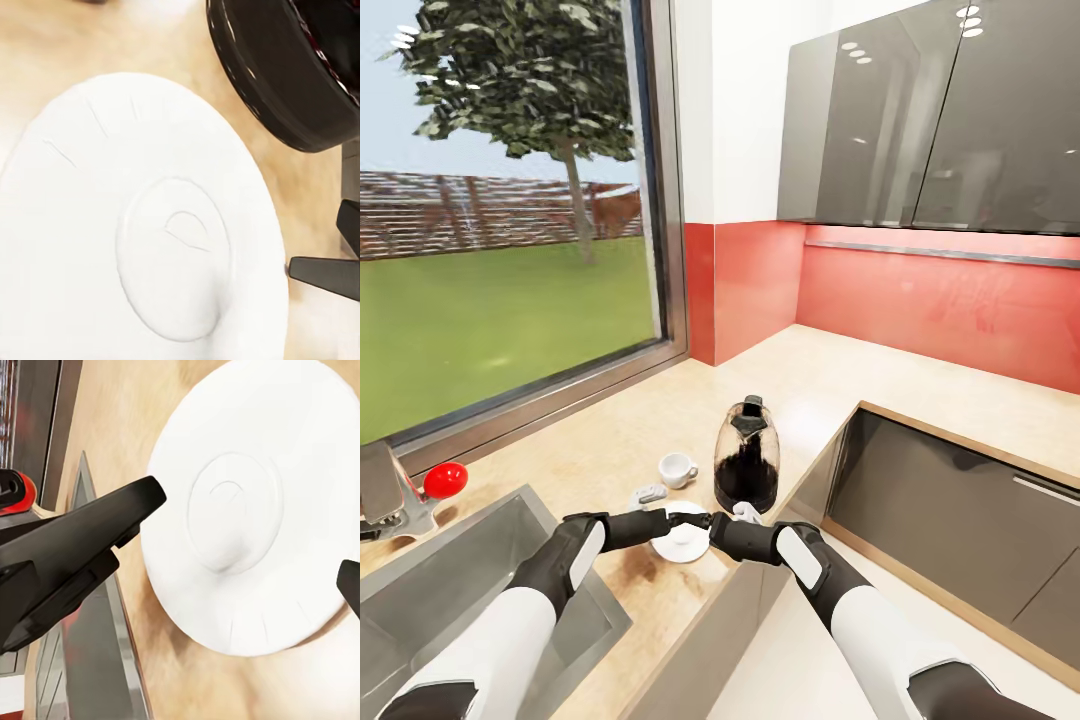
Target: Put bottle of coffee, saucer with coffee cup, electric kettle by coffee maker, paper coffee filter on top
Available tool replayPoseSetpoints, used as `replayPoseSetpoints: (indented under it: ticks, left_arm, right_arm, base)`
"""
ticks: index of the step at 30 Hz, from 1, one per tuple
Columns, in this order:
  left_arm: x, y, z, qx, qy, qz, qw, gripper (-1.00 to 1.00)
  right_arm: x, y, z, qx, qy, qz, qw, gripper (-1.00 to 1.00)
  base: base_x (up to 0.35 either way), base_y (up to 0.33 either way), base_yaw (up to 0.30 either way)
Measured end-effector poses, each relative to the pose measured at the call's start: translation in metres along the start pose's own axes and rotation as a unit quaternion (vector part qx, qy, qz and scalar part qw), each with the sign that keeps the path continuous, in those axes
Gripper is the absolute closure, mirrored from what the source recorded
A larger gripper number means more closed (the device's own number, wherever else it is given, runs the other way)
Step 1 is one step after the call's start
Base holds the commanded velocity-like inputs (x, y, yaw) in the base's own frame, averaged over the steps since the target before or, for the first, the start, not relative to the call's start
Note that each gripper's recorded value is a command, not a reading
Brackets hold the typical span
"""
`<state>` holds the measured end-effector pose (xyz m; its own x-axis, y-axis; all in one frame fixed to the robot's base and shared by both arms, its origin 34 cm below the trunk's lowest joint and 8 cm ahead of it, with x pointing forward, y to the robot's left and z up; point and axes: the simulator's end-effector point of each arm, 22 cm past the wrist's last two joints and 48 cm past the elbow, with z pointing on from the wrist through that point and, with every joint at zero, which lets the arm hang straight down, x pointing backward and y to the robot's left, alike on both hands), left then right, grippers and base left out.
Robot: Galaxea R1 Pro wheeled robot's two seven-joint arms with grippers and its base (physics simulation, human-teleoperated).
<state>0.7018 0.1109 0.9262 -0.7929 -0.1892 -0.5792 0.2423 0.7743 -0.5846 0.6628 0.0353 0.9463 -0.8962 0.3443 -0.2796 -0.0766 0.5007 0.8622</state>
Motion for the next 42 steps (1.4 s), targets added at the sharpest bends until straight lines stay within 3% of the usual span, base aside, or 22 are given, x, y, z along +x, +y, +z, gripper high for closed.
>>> replayPoseSetpoints:
  ticks: [35, 36, 38, 42]
  left_arm:
    - [0.004, 0.003, -0.003, 0.000, 0.003, -0.007, 1.0000, -1.00]
    - [0.004, 0.003, -0.003, 0.000, 0.002, -0.008, 1.0000, 1.00]
    - [0.019, 0.010, 0.000, -0.007, 0.021, -0.013, 0.9997, 1.00]
    - [0.017, 0.009, 0.000, -0.004, 0.018, -0.020, 0.9996, 1.00]
  right_arm:
    - [0.000, 0.000, 0.000, 0.000, 0.000, 0.000, 1.0000, -1.00]
    - [0.000, 0.000, 0.000, -0.001, 0.000, 0.001, 1.0000, -1.00]
    - [0.000, 0.000, 0.000, 0.000, 0.000, 0.001, 1.0000, -1.00]
    - [0.000, 0.000, 0.000, 0.000, 0.000, 0.000, 1.0000, -1.00]
  base:
    - [0.000, 0.000, 0.000]
    - [0.000, 0.000, 0.000]
    - [0.000, 0.000, 0.000]
    - [0.000, 0.000, 0.000]
